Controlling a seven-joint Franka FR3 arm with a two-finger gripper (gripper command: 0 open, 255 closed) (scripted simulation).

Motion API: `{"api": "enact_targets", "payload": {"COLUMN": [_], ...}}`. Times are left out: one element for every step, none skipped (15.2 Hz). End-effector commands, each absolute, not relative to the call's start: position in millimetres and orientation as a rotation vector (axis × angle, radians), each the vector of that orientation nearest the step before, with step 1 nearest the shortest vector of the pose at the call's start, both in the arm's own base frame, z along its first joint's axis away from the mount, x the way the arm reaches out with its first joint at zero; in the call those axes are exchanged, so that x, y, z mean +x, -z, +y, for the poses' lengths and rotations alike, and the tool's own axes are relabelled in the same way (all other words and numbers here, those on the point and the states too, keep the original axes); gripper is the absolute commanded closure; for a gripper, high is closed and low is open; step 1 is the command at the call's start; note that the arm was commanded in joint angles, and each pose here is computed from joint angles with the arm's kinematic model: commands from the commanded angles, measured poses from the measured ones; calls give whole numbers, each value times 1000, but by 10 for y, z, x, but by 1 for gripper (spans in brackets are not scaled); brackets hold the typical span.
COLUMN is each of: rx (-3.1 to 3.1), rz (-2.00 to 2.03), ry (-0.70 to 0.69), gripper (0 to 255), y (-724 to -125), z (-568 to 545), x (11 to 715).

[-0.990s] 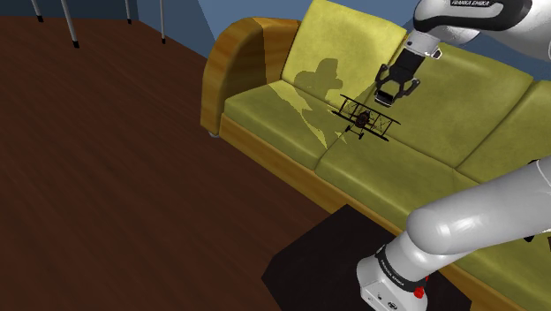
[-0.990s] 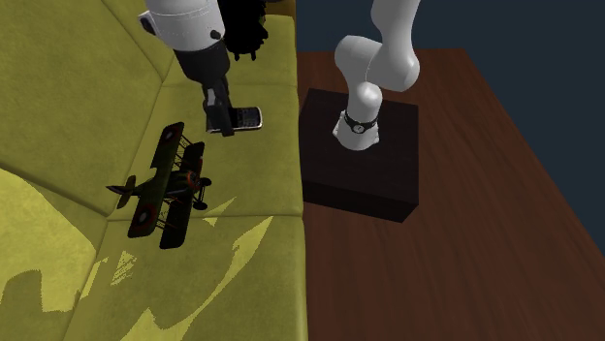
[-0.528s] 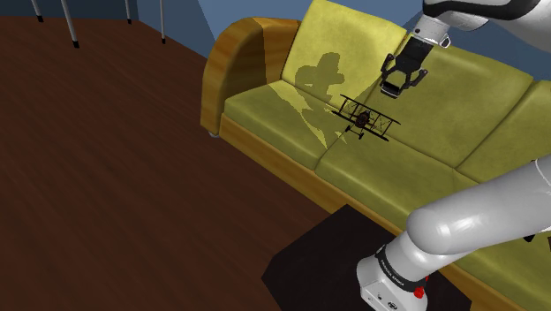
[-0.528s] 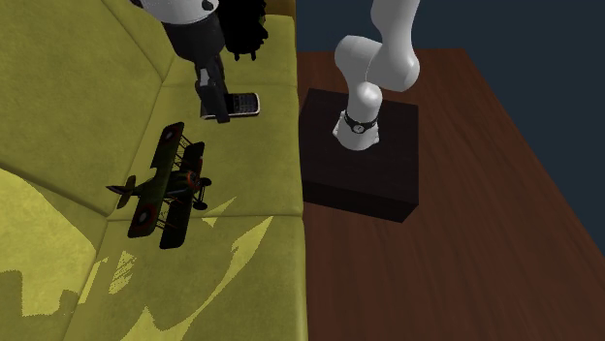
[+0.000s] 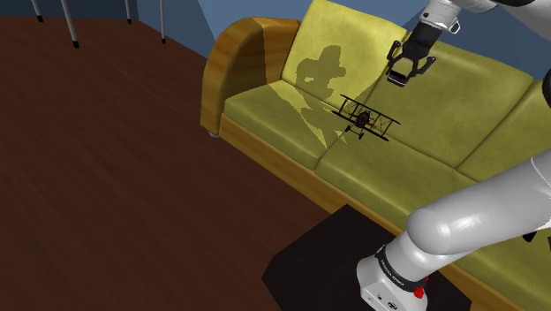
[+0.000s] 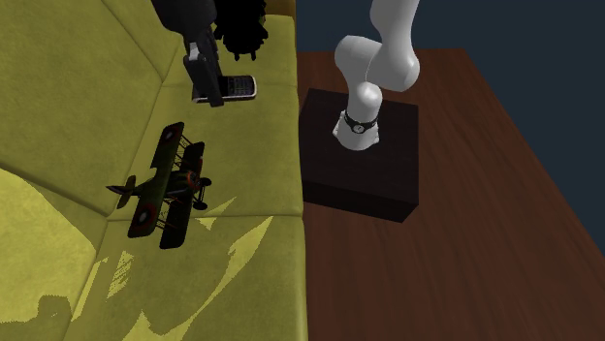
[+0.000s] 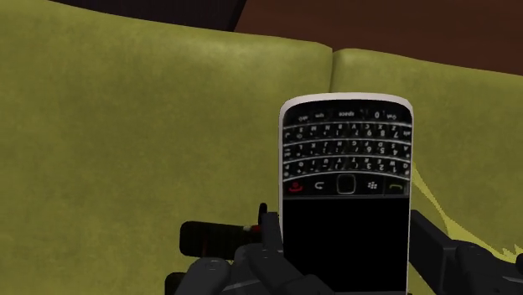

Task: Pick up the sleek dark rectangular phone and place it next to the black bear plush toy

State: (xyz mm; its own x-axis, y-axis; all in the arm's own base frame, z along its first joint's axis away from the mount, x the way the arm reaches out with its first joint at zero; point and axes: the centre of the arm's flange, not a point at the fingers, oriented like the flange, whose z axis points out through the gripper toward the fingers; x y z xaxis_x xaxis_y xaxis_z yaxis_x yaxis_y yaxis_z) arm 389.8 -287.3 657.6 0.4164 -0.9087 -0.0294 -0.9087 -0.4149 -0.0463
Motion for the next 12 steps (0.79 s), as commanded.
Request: {"api": "enact_targets", "payload": {"rx": [-2597,-2597,-2597,-2597,-2597,-2597,-2597,-2597,-2597,-2597,-2597,-2597], "rz": [1668,1668,1668,1668,1668,1668,1668,1668,1668,1668,1668,1668], "ry": [0,0,0,0,0,0,0,0,0,0,0,0], "gripper": [255,255,255,255,255,255,255,255,255,255,255,255], "y": [-6686,-6739,-6792,-6845,-6897,-6950,-7003,-7015,-7015,-7015,-7015,-7015], "z": [-2883,-2883,-2883,-2883,-2883,-2883,-2883,-2883,-2945,-3007,-3069,-3131], "x": [3886,3886,3886,3886,3886,3886,3886,3886,3769,3653,3536,3420]}}
